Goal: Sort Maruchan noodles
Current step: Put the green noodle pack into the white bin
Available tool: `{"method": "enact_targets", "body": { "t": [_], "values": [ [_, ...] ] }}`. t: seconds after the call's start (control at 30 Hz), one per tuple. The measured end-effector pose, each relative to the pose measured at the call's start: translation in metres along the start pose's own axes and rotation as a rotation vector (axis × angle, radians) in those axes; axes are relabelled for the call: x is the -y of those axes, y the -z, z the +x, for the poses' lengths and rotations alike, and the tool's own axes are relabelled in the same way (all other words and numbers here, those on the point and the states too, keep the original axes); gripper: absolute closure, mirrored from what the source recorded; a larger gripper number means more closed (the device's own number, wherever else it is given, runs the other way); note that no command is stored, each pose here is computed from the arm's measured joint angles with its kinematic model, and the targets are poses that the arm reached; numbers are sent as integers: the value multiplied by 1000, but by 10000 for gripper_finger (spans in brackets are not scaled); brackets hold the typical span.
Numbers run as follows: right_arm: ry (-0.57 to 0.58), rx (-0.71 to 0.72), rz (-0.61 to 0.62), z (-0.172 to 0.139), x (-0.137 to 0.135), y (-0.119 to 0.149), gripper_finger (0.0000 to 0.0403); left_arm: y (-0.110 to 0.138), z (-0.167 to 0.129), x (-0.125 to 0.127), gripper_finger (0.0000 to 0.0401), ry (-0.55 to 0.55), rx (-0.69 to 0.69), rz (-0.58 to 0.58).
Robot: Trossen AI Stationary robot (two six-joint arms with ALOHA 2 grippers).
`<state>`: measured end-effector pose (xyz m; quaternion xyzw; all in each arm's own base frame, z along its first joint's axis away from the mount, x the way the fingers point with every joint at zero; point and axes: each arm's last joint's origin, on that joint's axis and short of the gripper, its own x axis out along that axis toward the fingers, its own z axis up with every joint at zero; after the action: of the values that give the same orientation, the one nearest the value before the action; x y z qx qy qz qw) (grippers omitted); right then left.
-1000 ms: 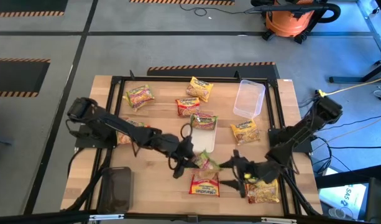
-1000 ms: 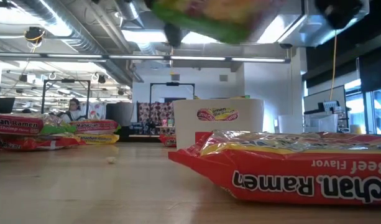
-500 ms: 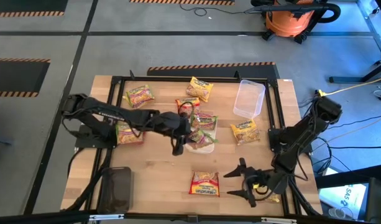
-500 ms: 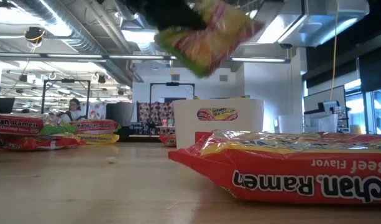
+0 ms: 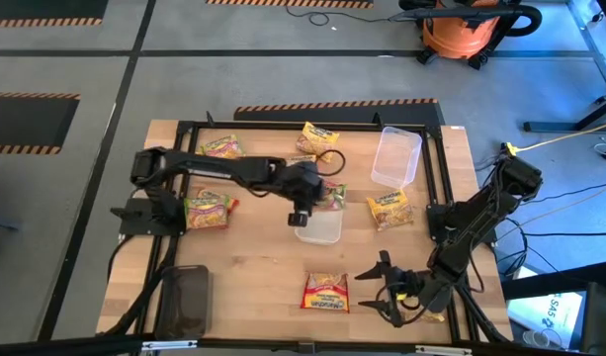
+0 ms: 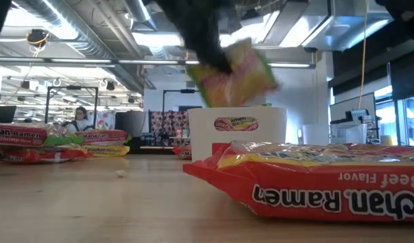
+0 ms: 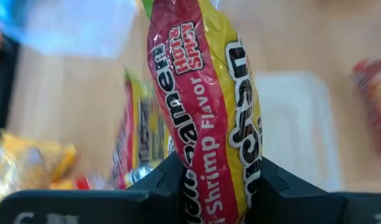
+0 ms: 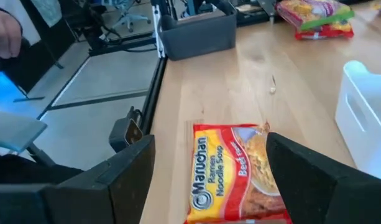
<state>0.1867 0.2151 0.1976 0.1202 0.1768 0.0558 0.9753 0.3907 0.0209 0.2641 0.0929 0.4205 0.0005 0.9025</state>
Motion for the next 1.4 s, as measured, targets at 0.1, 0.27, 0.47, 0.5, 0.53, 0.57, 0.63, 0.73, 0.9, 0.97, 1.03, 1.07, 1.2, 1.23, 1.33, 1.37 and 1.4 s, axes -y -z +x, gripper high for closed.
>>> {"method": "enact_targets", "body": {
  "t": [0.1, 0.27, 0.47, 0.5, 0.53, 0.57, 0.63, 0.73, 0.9, 0.97, 1.03, 1.07, 1.2, 1.23, 1.33, 1.37, 1.4],
  "values": [
    [-9, 6, 8, 0, -1, -1, 119, 6, 18, 1, 304, 9, -70, 20],
    [-5, -2, -7, 0, 0, 0, 119, 11, 34, 1, 305, -43, -133, 78],
    [-3, -4, -8, 0, 0, 0, 119, 16, 46, -7, 306, -44, -140, 92],
    [-3, -4, -4, 0, 0, 0, 119, 18, 50, -7, 306, -36, -153, 90],
    [-2, -5, -1, 0, 0, 0, 119, 19, 56, -8, 306, -38, -146, 88],
    [-3, -5, 5, 0, 0, 0, 119, 20, 61, -9, 306, -39, -150, 79],
    [-4, -4, 20, 0, 0, 0, 119, 24, 65, -10, 302, -38, -173, 45],
    [-9, -4, 25, 0, 0, 0, 119, 24, 69, -9, 293, -33, -167, 34],
    [-17, -13, 21, 0, 0, 0, 119, 24, 69, -9, 263, -27, -163, 43],
    [-15, -15, 17, 0, 0, 1, 119, 24, 69, -11, 249, -31, -160, 52],
    [-15, -16, 15, 0, 0, 1, 119, 24, 69, -13, 238, -33, -160, 57],
    [-14, -17, 14, 0, 0, 1, 119, 24, 69, -13, 234, -34, -160, 55],
    [-14, -17, 19, 0, 0, 1, 119, 24, 69, -15, 230, -37, -155, 52],
    [-14, -16, 23, 0, 0, 1, 119, 24, 69, -14, 230, -37, -155, 52],
    [-14, -17, 37, 0, 0, 1, 119, 20, 66, -15, 229, -43, -153, 29],
    [-13, -18, 37, 0, 0, 1, 119, 17, 65, -16, 228, -50, -145, 27],
    [-12, -20, 35, 0, 0, 1, 119, 15, 64, -17, 228, -57, -138, 23]
  ]
}}
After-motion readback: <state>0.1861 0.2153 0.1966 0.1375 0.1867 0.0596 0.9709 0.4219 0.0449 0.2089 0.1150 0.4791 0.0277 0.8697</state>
